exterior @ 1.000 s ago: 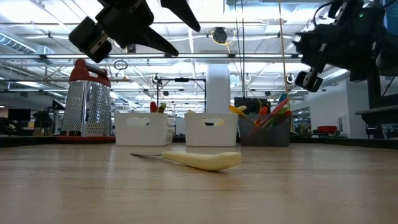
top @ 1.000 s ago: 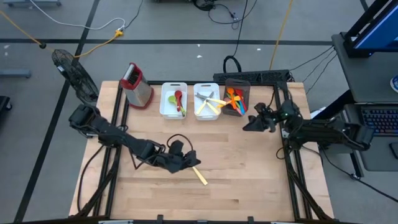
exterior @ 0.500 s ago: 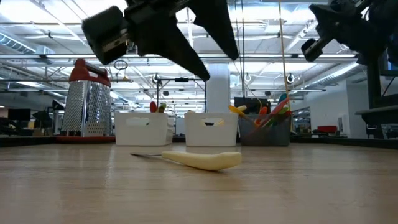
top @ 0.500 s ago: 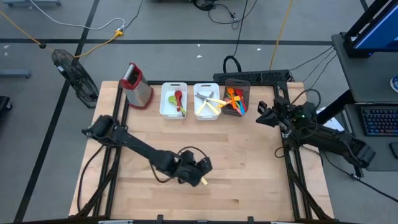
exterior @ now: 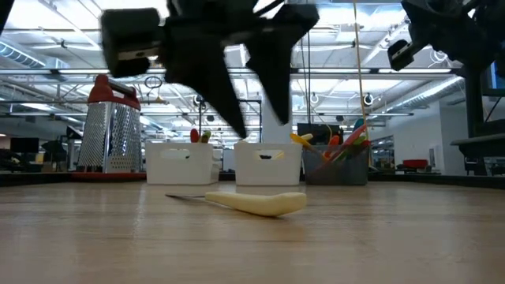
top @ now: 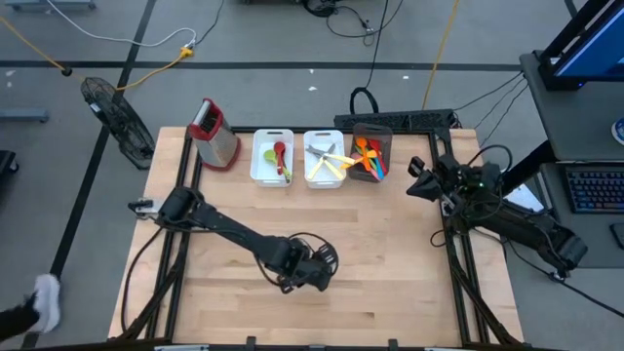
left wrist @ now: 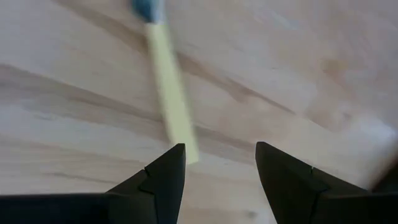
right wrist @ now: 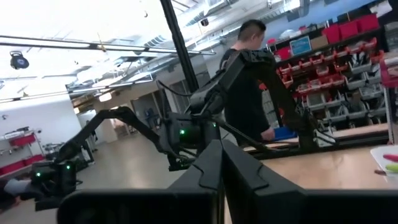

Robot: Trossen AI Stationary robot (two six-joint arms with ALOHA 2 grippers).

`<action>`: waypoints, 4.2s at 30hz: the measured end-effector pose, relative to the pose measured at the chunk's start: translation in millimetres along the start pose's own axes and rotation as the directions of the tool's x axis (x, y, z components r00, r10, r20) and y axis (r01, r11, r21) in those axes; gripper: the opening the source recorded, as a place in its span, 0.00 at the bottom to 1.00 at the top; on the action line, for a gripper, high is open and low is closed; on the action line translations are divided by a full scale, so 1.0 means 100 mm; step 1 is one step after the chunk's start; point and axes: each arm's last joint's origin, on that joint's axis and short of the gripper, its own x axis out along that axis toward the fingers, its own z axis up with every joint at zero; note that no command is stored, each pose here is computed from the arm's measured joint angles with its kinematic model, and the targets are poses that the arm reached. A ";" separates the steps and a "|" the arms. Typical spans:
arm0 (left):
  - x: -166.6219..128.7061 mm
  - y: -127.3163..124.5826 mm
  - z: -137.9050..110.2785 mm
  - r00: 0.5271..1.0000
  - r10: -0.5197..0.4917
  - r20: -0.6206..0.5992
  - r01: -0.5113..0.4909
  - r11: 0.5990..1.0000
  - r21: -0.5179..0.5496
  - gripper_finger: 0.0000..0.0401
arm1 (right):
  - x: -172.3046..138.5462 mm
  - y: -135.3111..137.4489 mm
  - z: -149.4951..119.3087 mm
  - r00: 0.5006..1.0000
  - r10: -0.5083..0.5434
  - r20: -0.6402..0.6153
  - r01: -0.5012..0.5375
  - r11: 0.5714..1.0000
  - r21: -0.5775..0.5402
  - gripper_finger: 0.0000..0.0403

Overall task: Pick & Place Kitchen Items
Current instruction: Put the yellow knife into the right white bin

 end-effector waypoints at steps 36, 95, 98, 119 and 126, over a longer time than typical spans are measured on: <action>0.93 0.14 0.09 0.968 0.235 -0.089 -0.239 0.971 -0.031 0.32 | 0.00 -0.05 -0.05 0.999 -0.011 -0.034 0.012 0.999 0.045 0.00; 0.67 -0.07 -0.27 0.910 -0.414 -0.034 0.409 0.876 0.255 0.13 | 0.00 -0.06 -0.05 0.999 -0.015 -0.034 0.020 0.990 0.140 0.01; 0.64 -0.15 -0.31 0.867 -0.494 -0.063 0.490 0.827 0.276 0.13 | 0.00 -0.07 -0.05 0.999 -0.017 -0.034 0.021 0.989 0.144 0.01; 0.27 -1.38 0.30 0.398 -0.842 -0.365 0.915 0.337 0.221 0.13 | 0.00 -0.07 -0.05 0.999 -0.017 -0.034 0.023 0.986 0.164 0.01; 0.24 -1.56 0.54 0.355 -0.865 -0.354 0.932 0.295 0.211 0.13 | 0.00 -0.07 -0.05 0.999 -0.017 -0.034 0.023 0.986 0.165 0.01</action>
